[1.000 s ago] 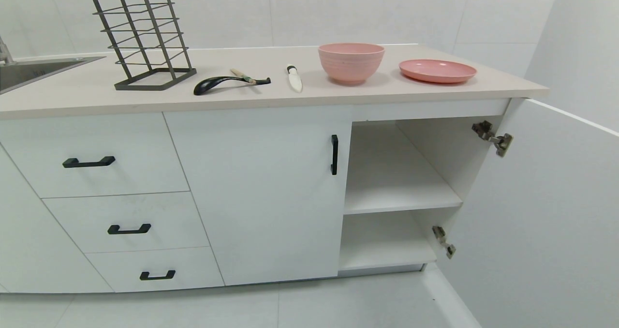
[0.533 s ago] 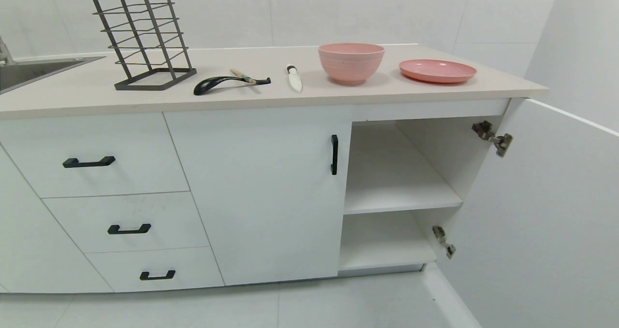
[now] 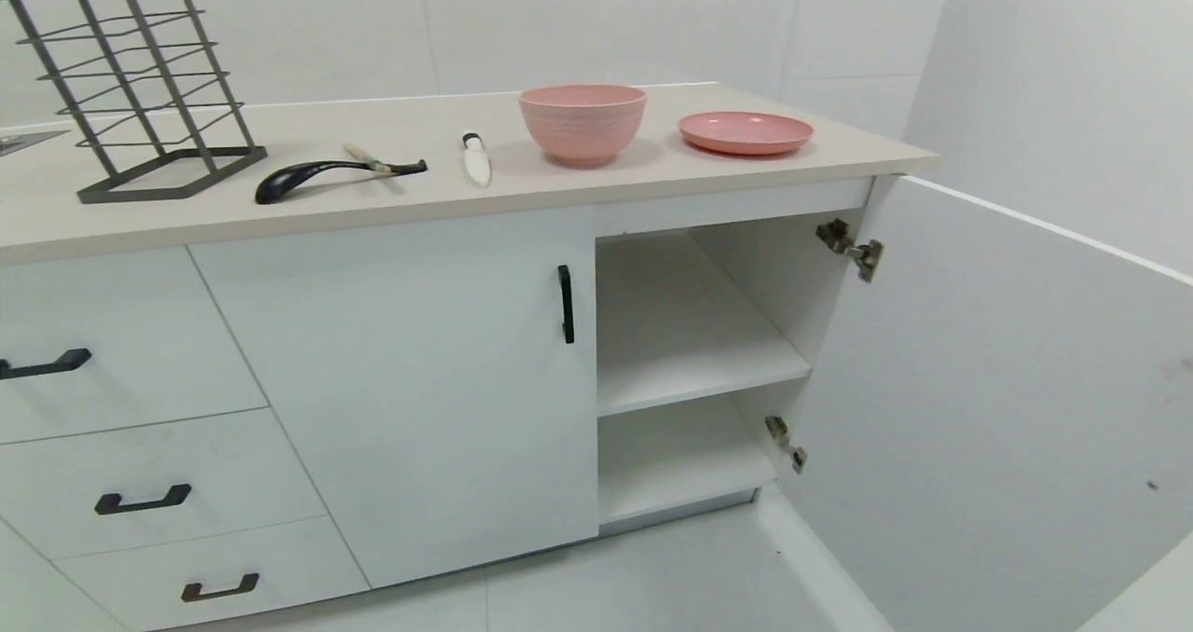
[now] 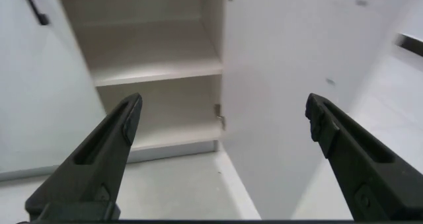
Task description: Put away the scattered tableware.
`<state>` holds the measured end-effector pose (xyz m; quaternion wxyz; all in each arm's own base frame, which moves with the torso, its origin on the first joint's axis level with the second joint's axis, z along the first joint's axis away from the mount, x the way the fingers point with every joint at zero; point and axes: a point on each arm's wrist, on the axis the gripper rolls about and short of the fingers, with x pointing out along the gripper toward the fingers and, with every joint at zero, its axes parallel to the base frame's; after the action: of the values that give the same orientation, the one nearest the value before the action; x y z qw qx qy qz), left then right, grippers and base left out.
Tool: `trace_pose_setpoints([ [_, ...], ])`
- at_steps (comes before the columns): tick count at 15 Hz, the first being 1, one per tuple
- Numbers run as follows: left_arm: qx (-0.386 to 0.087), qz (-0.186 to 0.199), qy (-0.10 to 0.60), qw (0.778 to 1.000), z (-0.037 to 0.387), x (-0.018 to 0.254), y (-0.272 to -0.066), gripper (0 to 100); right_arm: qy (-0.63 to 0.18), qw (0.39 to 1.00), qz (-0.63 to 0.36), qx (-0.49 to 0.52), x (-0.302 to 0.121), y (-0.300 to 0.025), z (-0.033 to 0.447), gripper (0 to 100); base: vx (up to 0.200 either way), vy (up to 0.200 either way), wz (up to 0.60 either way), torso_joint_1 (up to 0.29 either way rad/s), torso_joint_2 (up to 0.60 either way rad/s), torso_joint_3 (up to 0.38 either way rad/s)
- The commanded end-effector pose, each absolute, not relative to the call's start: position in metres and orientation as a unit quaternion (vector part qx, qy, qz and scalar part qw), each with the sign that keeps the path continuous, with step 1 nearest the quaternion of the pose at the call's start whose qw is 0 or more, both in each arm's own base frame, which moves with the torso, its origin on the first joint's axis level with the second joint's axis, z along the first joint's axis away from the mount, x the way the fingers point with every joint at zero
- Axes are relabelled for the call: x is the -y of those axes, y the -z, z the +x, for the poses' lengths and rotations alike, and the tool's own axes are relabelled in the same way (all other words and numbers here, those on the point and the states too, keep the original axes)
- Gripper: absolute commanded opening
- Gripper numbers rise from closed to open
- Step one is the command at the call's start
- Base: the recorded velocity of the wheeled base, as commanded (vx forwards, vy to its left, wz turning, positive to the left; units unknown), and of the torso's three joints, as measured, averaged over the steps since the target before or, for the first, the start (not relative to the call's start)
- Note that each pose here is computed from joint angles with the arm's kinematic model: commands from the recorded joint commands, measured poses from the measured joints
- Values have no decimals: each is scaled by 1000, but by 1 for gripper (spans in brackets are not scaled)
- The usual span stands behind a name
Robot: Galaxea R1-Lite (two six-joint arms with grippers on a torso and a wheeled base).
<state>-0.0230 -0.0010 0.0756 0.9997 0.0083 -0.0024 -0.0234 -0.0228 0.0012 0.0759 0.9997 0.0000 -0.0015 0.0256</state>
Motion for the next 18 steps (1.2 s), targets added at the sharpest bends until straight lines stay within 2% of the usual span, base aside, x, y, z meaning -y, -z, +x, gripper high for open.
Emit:
trace_pose_setpoints([
  [1, 2, 8, 22, 1000, -23, 1, -76, 100, -26, 1000, 0, 2, -1, -76, -23, 100, 0, -200, 0, 7, -2, -2],
  [7, 2, 9, 19, 1000, -23, 1, -76, 100, -25, 1000, -1, 2, -1, -76, -23, 100, 0, -200, 0, 1, -1, 3],
  [9, 2, 13, 21, 1000, -23, 1, -76, 100, -25, 1000, -1, 2, -1, -76, -23, 100, 0, 0, 0, 0, 0, 0],
  [12, 2, 12, 20, 1000, -23, 1, -76, 100, -25, 1000, -1, 2, -1, -76, -23, 100, 0, 0, 600, 2, 4, 4],
  [15, 2, 10, 16, 1000, -23, 1, -76, 100, -25, 1000, -1, 2, -1, -76, -23, 100, 0, 0, 0, 0, 0, 0],
  [18, 2, 10, 16, 1000, -23, 1, -76, 100, -25, 1000, 0, 2, -1, -76, -23, 100, 200, 0, 0, 2, 4, 4],
])
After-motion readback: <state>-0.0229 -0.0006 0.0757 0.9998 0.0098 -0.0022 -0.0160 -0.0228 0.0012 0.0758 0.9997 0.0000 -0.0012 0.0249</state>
